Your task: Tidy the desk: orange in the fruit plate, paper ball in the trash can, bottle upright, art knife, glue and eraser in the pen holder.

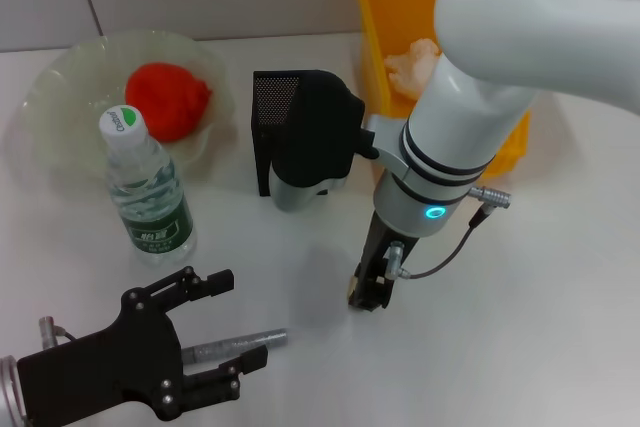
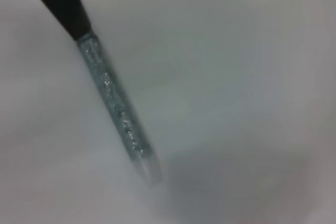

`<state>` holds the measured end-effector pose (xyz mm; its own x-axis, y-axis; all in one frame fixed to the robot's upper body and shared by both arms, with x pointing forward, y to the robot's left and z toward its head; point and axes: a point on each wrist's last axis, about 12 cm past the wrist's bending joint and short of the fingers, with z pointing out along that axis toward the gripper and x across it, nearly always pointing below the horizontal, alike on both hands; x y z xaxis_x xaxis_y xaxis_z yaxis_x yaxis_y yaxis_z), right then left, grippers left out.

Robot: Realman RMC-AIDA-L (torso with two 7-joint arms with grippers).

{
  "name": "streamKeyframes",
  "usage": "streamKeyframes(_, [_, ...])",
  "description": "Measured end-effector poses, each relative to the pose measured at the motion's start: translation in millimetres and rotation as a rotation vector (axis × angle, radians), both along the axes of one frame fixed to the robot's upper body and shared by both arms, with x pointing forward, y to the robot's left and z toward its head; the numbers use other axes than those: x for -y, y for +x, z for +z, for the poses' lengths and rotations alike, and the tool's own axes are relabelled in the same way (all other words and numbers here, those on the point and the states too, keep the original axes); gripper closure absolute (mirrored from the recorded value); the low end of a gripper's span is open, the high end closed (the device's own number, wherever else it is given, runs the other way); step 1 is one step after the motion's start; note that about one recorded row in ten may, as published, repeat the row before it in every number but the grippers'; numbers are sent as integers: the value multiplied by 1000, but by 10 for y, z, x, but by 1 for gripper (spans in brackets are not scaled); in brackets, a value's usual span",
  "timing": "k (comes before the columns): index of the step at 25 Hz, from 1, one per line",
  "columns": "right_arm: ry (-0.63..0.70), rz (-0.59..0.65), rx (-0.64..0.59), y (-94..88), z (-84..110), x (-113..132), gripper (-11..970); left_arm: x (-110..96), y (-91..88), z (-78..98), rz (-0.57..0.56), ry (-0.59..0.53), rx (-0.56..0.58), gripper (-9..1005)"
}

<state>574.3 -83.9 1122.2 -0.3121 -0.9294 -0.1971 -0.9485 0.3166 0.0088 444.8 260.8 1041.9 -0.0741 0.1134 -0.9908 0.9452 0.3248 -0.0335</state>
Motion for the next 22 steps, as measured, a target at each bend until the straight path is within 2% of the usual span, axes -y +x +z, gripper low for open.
streamKeyframes(4, [5,0,-5,-7,-1,-6,682,-4,-1,0,-1,1,0,181])
streamKeyframes(10, [22,-17,-8,-16,26,0,698,-4,-3,1,-3,1,0,181])
streamKeyframes(13, [53,-46,-6,5,112,28,698,-9,-12,2,-8,0,-1,181])
streamKeyframes(17, [154,-106,11,67,387,146,698,-7,-32,2,-18,-4,-2,181])
streamKeyframes(22, [322,-198,129,172,943,461,698,-8,-35,4,-21,-5,-2,181])
